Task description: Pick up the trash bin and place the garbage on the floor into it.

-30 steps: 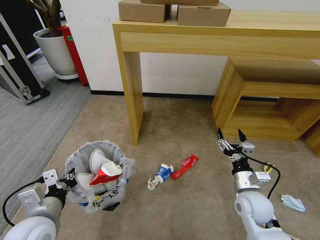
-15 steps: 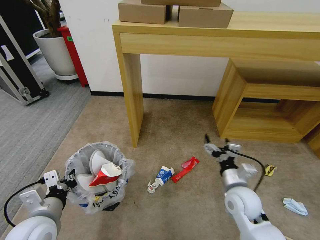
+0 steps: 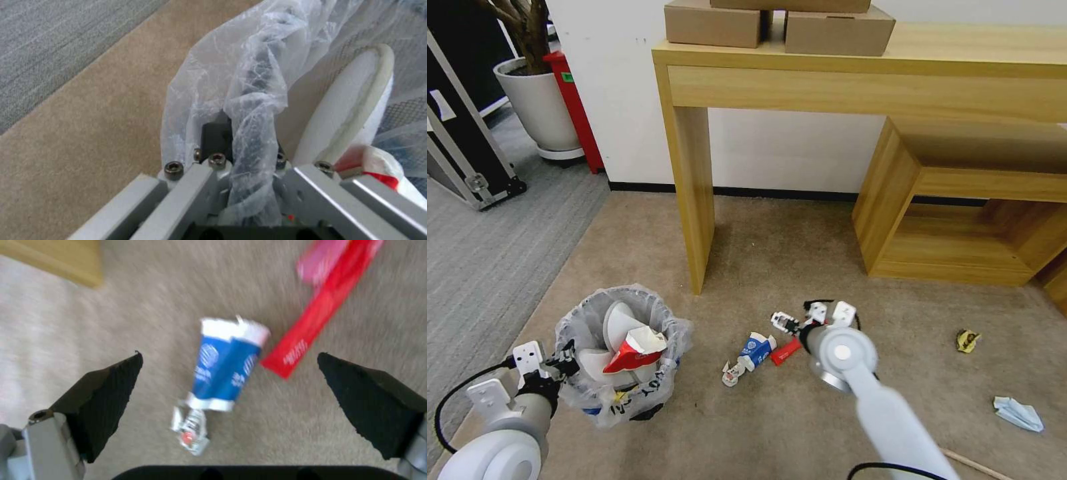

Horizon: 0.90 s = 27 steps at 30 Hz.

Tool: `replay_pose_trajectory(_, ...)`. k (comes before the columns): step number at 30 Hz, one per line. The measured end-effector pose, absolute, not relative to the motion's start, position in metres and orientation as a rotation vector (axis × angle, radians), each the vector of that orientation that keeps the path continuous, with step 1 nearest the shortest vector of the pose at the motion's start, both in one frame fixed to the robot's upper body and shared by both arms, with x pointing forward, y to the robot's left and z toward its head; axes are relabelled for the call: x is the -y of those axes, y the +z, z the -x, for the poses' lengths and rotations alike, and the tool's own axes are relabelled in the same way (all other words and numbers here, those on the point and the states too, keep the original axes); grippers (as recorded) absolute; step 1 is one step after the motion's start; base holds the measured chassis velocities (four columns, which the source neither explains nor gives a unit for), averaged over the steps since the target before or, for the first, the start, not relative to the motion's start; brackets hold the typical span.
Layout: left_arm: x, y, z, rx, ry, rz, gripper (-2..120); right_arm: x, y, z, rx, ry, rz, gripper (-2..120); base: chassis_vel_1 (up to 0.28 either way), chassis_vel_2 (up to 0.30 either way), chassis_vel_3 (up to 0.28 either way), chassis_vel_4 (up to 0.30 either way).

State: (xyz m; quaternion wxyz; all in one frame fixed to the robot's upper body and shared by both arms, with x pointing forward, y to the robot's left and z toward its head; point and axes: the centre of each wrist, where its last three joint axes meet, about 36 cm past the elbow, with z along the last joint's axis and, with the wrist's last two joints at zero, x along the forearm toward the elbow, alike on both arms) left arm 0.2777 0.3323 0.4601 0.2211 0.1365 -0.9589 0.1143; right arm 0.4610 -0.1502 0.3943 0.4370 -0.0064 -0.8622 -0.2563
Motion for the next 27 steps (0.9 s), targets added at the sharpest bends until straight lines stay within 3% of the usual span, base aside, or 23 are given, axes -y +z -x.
replay_pose_trajectory(9, -0.334, 0.456, -0.278, 2.639, 0.32, -0.389, 1, 0.113, 0.323, -0.488, 2.037, -0.542, 0.112, 100, 0.0, 0.0, 0.0, 0.0)
replay_pose_trajectory(20, -0.334, 0.452, -0.279, 2.631, 0.324, -0.399, 1, 0.096, 0.303, -0.492, 2.045, -0.506, 0.083, 95, 0.0, 0.0, 0.0, 0.0)
replay_pose_trajectory(27, -0.335, 0.45, -0.279, 2.629, 0.325, -0.404, 1, 0.071, 0.296, -0.495, 2.047, -0.48, 0.044, 80, 0.0, 0.0, 0.0, 0.0)
